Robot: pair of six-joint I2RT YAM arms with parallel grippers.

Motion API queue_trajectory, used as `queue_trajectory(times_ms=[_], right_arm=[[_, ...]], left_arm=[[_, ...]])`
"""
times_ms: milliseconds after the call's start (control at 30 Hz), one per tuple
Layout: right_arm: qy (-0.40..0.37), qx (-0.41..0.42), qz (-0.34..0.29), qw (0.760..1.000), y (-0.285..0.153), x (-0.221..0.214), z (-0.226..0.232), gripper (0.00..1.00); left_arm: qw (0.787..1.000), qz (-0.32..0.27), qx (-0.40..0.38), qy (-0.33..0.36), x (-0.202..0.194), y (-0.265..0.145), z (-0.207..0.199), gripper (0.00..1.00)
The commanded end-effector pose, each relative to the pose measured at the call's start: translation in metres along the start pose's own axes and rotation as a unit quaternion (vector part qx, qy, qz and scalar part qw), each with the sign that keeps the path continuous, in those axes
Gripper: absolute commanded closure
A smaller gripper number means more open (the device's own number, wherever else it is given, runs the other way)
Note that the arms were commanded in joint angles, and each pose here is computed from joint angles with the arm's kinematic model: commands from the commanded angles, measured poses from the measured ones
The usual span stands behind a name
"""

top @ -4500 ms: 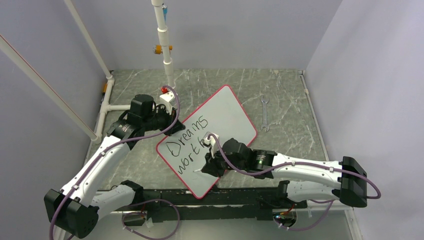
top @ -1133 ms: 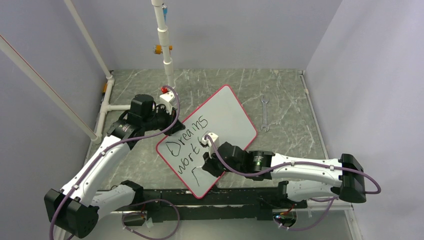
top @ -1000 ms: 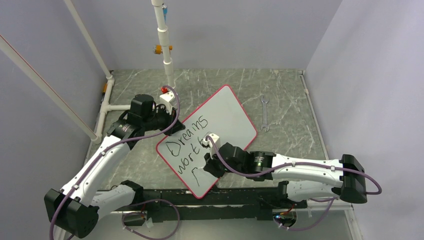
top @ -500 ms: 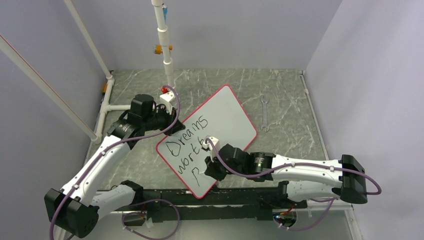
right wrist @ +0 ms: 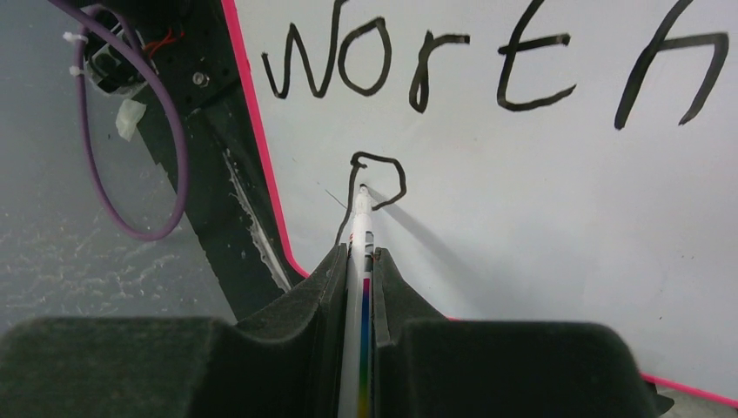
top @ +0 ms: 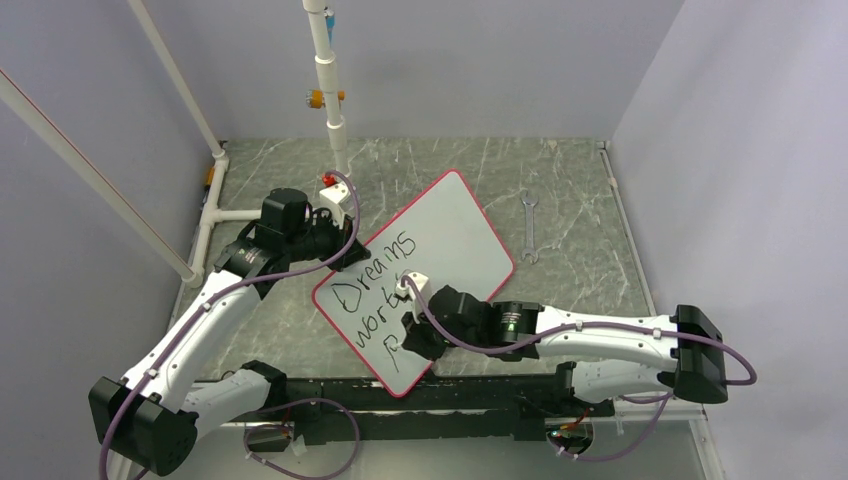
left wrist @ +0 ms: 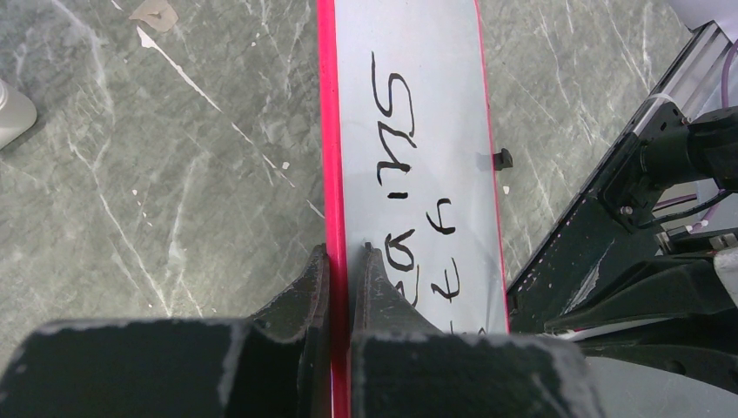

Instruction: Write a sentence on the whiteboard

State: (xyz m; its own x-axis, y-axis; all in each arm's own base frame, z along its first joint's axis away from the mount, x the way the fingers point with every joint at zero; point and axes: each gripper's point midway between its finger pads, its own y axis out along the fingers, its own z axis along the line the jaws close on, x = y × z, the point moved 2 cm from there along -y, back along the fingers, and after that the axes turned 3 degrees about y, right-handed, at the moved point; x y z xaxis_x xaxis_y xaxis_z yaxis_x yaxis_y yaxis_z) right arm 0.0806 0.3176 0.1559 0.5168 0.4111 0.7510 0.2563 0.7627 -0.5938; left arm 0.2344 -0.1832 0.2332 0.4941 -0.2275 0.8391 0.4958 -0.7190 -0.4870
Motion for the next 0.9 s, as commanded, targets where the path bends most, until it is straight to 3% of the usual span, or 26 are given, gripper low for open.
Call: queue_trajectory(times_ms=[0,567,867], right_arm=[[-0.013,-0.002,-0.038,0.999,-0.002,0.028,0.006,1.00],[0.016,-0.031,-0.112,0.993,-0.033,0.042,-0.008,1.00],[0.024,-0.057,-0.091,0.994,-0.024,0.026,-0.019,1.00]], left_arm=[[0.998,-0.002,0.024,0.050,0.001,0.001,0.010,1.00],[0.998,-0.002,0.024,0.049,0.001,0.001,0.010,1.00],[0.998,0.000,0.026,0.048,0.000,0.001,0.011,1.00]])
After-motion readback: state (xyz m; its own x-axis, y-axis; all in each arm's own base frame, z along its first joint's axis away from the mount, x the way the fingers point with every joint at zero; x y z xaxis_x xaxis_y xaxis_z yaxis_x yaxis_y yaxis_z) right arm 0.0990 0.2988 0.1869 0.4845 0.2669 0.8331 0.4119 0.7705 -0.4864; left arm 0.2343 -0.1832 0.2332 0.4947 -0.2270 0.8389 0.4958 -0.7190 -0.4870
